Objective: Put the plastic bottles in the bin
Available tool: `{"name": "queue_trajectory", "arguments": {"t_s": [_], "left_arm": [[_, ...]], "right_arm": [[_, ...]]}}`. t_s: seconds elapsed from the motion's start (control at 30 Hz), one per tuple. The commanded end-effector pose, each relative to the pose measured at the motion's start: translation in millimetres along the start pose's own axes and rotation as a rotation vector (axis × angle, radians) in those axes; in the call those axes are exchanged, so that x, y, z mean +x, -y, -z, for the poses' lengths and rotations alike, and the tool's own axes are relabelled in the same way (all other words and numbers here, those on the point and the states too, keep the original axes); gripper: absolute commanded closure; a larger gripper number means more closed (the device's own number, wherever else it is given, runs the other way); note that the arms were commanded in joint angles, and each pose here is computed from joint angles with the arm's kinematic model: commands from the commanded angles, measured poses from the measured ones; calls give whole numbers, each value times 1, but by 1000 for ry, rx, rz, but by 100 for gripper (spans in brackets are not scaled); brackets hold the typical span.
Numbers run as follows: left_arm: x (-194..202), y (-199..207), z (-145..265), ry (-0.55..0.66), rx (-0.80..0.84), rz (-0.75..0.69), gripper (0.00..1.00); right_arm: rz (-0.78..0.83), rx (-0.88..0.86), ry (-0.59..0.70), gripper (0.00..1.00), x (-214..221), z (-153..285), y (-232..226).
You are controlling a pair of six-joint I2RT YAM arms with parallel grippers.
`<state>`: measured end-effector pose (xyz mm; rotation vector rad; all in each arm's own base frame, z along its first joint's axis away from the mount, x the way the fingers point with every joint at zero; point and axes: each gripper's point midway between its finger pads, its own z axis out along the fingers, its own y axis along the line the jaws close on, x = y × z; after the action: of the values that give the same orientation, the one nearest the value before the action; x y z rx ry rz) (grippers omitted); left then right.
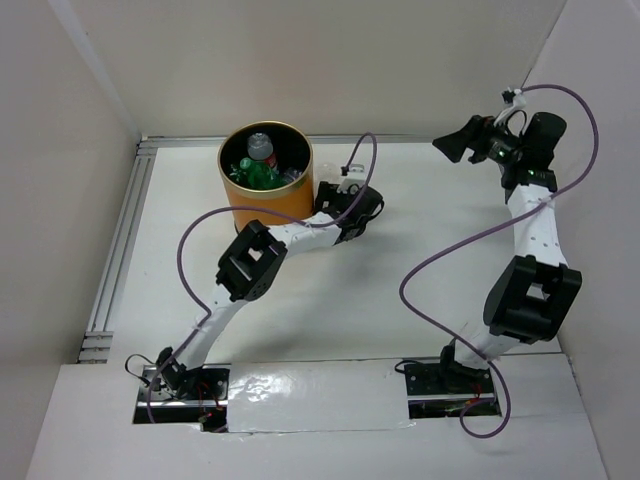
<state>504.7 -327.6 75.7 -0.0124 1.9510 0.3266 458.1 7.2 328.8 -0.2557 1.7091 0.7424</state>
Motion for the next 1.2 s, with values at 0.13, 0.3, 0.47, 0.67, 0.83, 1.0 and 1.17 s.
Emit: {"name": "queue_trajectory", "arguments": {"t_s": [0.13,0.3,0.47,0.67,0.83,1.0,1.17], "left_arm": [[-4,-5,-23,-54,-39,47,12],[9,-7,-27,-146,19,33,53],[12,-9,-15,-176,75,33,78],[-80,39,74,61,429,41,94],[-171,9,140,223,530,101,97],[-235,-68,176,324,536,260,99],[-228,-139,156,313,425,317,100]], "right_arm": [[53,-43,41,0,-13,31,-30],[36,-66,47,0,-15,32,-37],[30,-67,50,0,-11,32,-35],[105,-78,-3,9,7,28,-38],[147,-157,-100,92,46,19,-51],[149,-212,-223,88,97,11,-56],[147,-203,-312,69,136,3,-61]]}}
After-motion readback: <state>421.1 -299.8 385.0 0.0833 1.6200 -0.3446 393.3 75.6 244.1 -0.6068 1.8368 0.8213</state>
